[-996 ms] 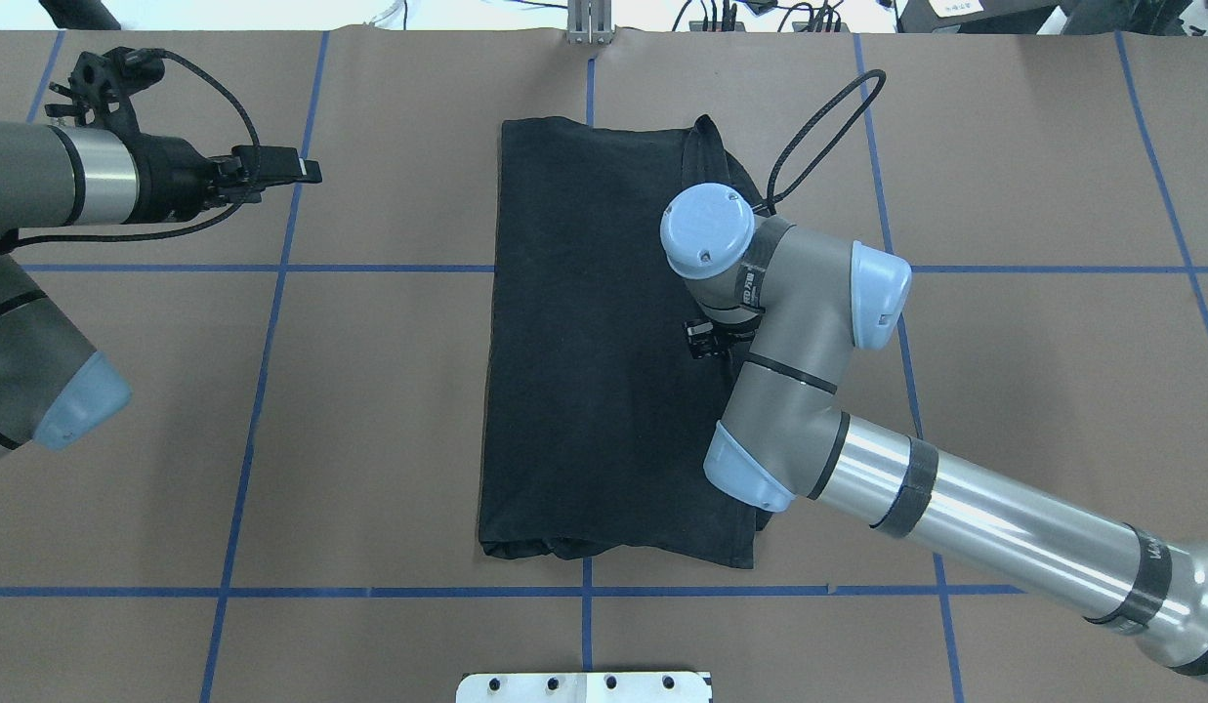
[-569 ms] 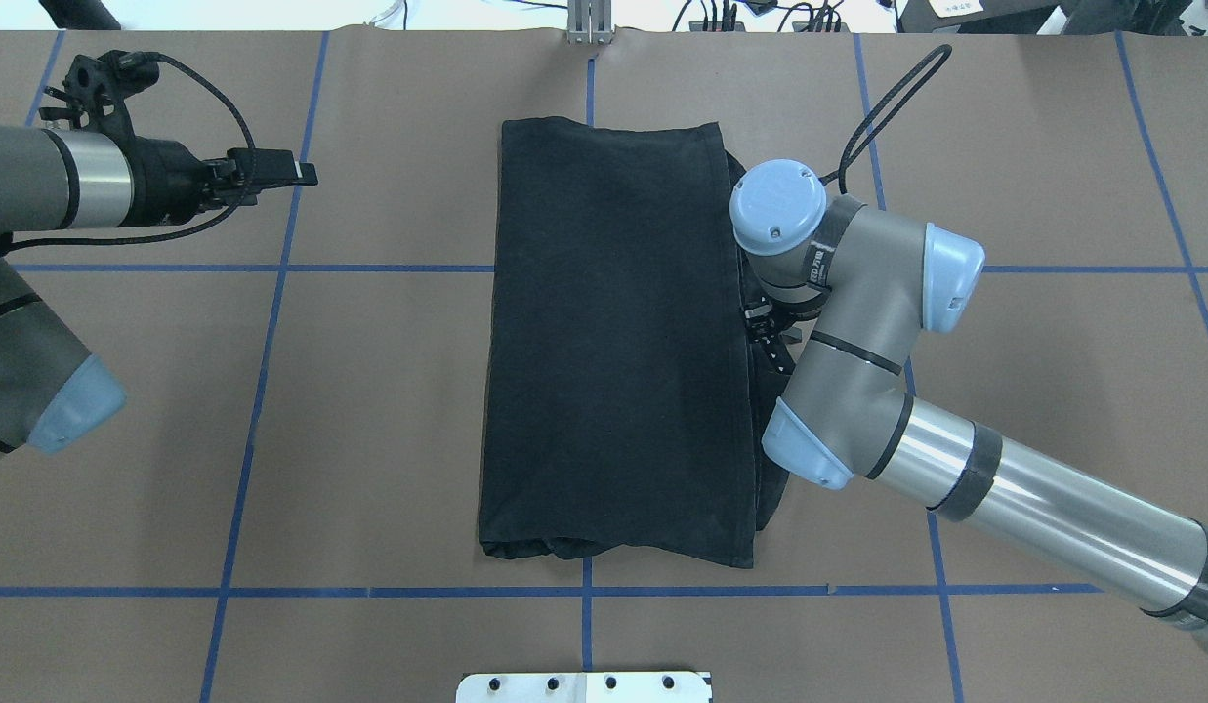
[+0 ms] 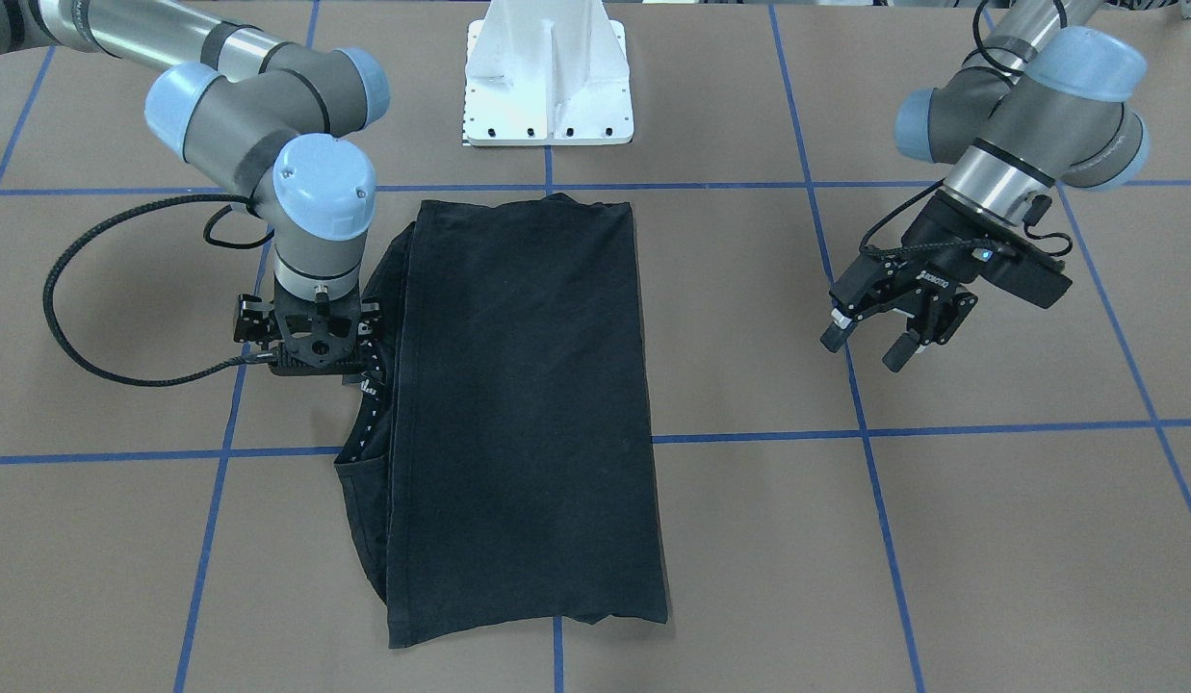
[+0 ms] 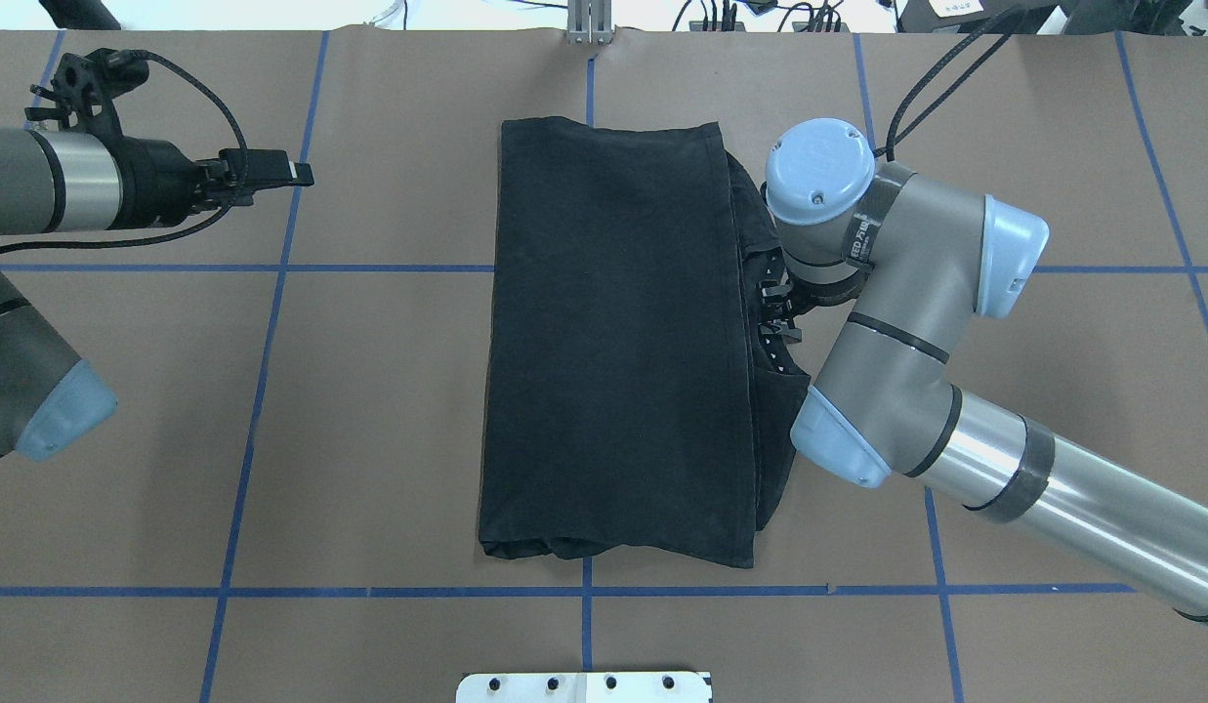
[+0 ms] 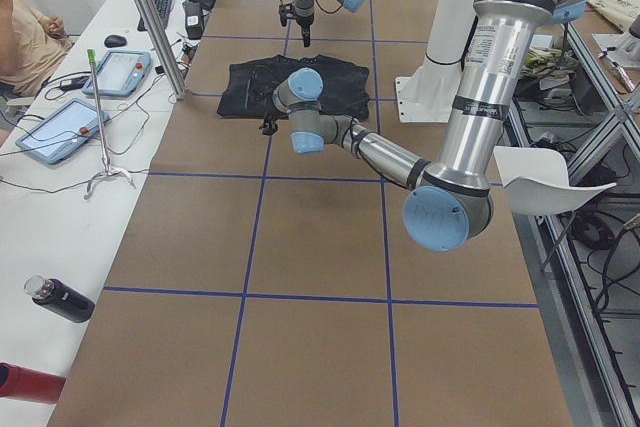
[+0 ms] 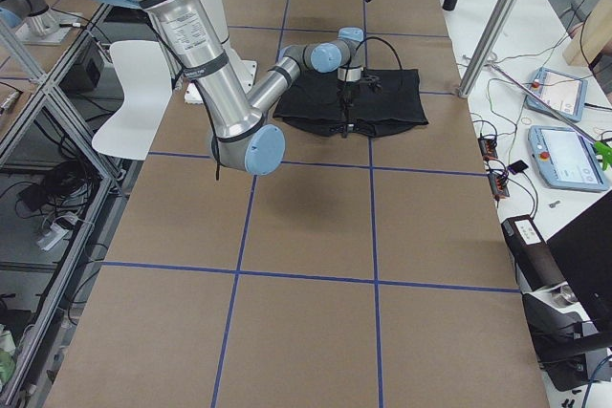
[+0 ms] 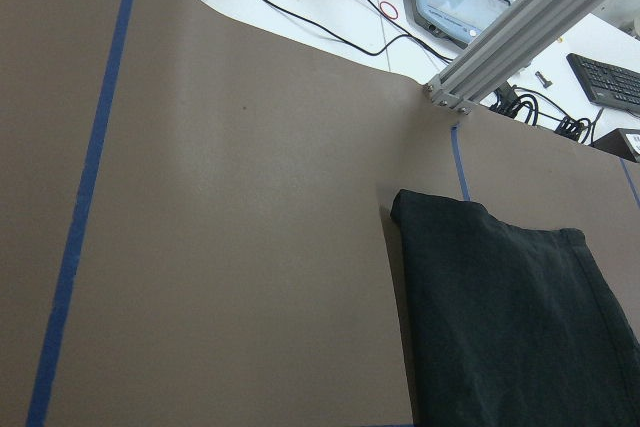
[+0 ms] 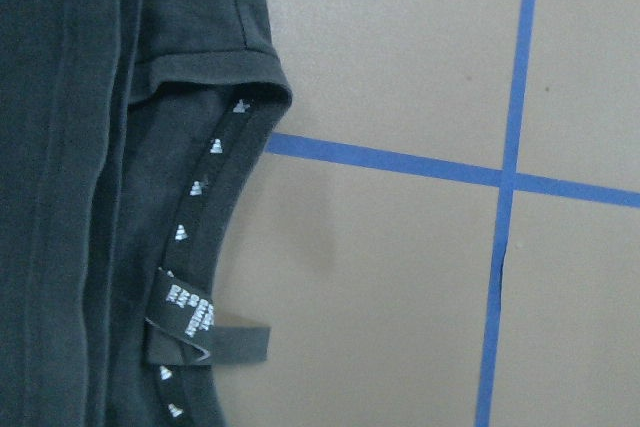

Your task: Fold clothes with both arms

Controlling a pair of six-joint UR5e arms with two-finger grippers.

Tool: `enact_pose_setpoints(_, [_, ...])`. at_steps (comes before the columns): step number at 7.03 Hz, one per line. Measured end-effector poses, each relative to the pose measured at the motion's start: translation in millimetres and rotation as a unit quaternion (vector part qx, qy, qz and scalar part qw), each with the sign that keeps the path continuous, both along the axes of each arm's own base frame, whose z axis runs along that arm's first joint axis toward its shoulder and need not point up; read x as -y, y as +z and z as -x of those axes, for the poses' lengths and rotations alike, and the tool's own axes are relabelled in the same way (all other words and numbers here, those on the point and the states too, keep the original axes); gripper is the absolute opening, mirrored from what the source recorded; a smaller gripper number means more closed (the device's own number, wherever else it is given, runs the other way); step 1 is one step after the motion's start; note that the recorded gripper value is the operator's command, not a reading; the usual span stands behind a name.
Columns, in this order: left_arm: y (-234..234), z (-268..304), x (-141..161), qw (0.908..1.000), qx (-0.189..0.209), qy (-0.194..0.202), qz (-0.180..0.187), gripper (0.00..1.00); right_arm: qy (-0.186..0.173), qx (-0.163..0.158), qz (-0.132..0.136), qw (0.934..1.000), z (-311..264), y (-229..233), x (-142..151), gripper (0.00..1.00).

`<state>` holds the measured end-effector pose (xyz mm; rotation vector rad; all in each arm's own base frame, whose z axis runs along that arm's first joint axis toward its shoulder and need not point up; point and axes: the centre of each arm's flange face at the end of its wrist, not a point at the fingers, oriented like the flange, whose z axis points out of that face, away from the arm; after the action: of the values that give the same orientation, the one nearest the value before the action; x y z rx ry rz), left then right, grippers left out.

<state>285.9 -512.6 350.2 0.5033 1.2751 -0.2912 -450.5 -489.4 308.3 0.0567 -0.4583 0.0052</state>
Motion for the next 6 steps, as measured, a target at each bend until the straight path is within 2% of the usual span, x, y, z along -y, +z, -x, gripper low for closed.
enact_pose_setpoints(1, [0.2, -0.7, -0.5, 1.0000, 0.000, 0.001, 0.000, 1.00, 0.094, 0.048, 0.039, 0.9937, 10.5, -9.0, -23.7, 1.00])
enact_pose_setpoints(2, [0.5, -1.6, -1.2, 1.0000, 0.001, 0.004, 0.001, 1.00, 0.190, 0.104, 0.079, 0.9730, 25.2, -11.0, -55.7, 1.00])
enact_pose_setpoints(3, [0.6, -2.4, -1.9, 1.0000, 0.000, 0.007, 0.001, 1.00, 0.270, 0.152, 0.110, 0.9444, 36.4, -9.8, -84.6, 1.00])
enact_pose_setpoints(4, [1.3, -3.3, -2.2, 1.0000, 0.001, 0.009, 0.002, 1.00, 0.336, 0.186, 0.132, 0.9137, 44.7, -8.0, -112.7, 0.99])
enact_pose_setpoints(5, [2.4, -4.0, -2.0, 0.9999, 0.001, 0.010, 0.003, 1.00, 0.383, 0.205, 0.150, 0.8883, 52.1, -7.6, -136.6, 0.98])
enact_pose_setpoints(6, [3.1, -4.7, -1.7, 0.9999, 0.002, 0.010, 0.004, 1.00, 0.412, 0.215, 0.166, 0.8700, 60.7, -7.2, -156.9, 0.96])
